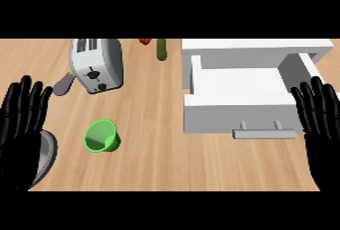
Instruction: Pick up the cup, place it into the drawer and close the drawer
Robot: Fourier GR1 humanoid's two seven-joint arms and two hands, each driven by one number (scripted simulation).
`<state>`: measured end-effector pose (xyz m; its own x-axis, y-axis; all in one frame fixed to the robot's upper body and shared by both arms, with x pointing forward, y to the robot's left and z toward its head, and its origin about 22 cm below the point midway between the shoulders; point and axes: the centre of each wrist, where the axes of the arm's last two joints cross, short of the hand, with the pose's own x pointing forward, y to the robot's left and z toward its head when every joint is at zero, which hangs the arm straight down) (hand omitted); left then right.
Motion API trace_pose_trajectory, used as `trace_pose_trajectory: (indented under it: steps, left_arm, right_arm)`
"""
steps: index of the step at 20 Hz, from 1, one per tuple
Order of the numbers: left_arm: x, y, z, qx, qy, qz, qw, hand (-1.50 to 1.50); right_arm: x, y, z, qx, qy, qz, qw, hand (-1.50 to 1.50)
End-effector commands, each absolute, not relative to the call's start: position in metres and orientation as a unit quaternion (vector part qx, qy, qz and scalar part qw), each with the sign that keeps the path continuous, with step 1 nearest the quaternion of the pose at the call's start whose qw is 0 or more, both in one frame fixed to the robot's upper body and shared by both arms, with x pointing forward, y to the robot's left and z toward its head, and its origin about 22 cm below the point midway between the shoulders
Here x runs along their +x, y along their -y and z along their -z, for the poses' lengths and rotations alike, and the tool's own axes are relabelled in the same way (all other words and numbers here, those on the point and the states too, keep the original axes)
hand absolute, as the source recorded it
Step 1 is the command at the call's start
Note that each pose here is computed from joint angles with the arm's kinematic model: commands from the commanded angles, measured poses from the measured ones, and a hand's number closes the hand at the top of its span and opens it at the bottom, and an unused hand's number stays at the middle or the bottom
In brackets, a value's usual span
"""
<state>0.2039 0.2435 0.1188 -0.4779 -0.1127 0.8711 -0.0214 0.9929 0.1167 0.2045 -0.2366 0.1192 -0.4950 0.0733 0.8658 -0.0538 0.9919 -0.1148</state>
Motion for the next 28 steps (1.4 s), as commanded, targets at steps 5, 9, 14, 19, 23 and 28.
trace_pose_trajectory:
  steps: [5, 9, 14, 19, 23, 28]
  left_arm:
    - [0.221, -0.240, -0.124, -0.235, 0.833, 0.215, 0.452, -1.50]
    - [0.227, -0.269, -0.086, -0.325, 0.748, 0.194, 0.545, -1.50]
    - [0.266, -0.330, -0.083, -0.369, 0.725, 0.188, 0.551, -1.50]
    - [0.295, -0.343, -0.052, -0.355, 0.697, 0.219, 0.583, -1.50]
    - [0.307, -0.366, -0.033, -0.340, 0.685, 0.211, 0.609, -1.50]
    - [0.313, -0.374, 0.000, -0.321, 0.677, 0.208, 0.629, -1.50]
  right_arm:
    - [0.209, 0.234, -0.124, 0.003, 0.880, -0.060, 0.471, -1.50]
    - [0.217, 0.233, -0.115, 0.031, 0.834, -0.104, 0.542, -1.50]
    - [0.233, 0.231, -0.131, 0.034, 0.831, -0.108, 0.545, -1.50]
    - [0.241, 0.234, -0.137, 0.036, 0.827, -0.107, 0.551, -1.50]
    - [0.259, 0.246, -0.130, 0.041, 0.834, -0.110, 0.539, -1.50]
    - [0.256, 0.252, -0.131, 0.030, 0.840, -0.111, 0.530, -1.50]
